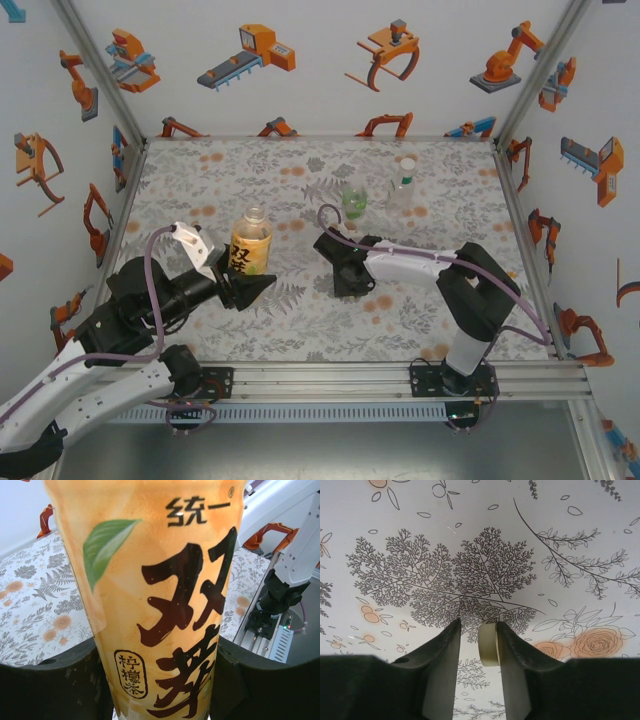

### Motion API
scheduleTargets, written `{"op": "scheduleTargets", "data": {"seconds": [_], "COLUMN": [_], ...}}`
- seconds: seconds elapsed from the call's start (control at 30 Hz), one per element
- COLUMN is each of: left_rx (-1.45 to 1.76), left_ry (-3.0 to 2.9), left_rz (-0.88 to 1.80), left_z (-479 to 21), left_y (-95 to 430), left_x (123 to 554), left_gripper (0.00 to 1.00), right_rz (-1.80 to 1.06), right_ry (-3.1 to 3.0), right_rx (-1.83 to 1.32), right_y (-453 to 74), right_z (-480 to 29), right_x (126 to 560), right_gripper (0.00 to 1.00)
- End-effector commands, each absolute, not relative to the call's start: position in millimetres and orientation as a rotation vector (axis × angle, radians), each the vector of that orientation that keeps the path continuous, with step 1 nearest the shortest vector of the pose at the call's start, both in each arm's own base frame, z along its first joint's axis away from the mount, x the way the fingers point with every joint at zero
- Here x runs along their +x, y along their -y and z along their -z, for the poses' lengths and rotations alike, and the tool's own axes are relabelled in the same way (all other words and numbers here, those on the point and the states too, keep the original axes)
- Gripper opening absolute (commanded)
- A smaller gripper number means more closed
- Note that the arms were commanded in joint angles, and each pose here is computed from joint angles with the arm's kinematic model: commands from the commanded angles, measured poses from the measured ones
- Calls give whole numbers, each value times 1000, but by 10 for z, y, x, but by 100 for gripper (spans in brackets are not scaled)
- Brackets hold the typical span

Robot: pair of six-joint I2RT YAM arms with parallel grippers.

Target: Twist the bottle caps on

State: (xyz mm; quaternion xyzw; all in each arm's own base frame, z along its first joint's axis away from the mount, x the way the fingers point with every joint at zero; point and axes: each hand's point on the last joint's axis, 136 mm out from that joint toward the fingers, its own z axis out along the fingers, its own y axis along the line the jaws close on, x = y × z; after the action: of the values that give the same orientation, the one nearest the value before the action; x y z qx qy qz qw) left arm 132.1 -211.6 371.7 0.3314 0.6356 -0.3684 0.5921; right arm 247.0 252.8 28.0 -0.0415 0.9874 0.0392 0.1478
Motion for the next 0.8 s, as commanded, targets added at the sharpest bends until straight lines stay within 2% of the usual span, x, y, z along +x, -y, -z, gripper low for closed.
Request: {"op": "scheduleTargets", "data": {"seconds": [0.0,0.13,0.33,0.63,0.77], "left_rx": [760,761,756,763,760], "left_ry": [-1447,-1449,-1450,-1460,-1465], "left_rz": [872,871,869,872,876], "left_z": [-3817,-3814,-3814,-3827,-3828], "left_y": [2110,2104,2097,2137,2153], "left_x": [1310,1306,1311,1327,1340], "left_gripper": [0,0,0,0,0], "right_rz": [-147,-299,-615,-1023,-1006], "right_ry": [-2879,-2845,-2754,-2674,-2696], "right_rx": [-48,-3,98,264,372], "right_y": [-2441,-2528,-2696,-2731,-2524], "right_z": [-147,-228,-423,-365,-203], "right_x": [2413,2439,2563,2628,2579], "right_gripper": [30,22,18,18,27]}}
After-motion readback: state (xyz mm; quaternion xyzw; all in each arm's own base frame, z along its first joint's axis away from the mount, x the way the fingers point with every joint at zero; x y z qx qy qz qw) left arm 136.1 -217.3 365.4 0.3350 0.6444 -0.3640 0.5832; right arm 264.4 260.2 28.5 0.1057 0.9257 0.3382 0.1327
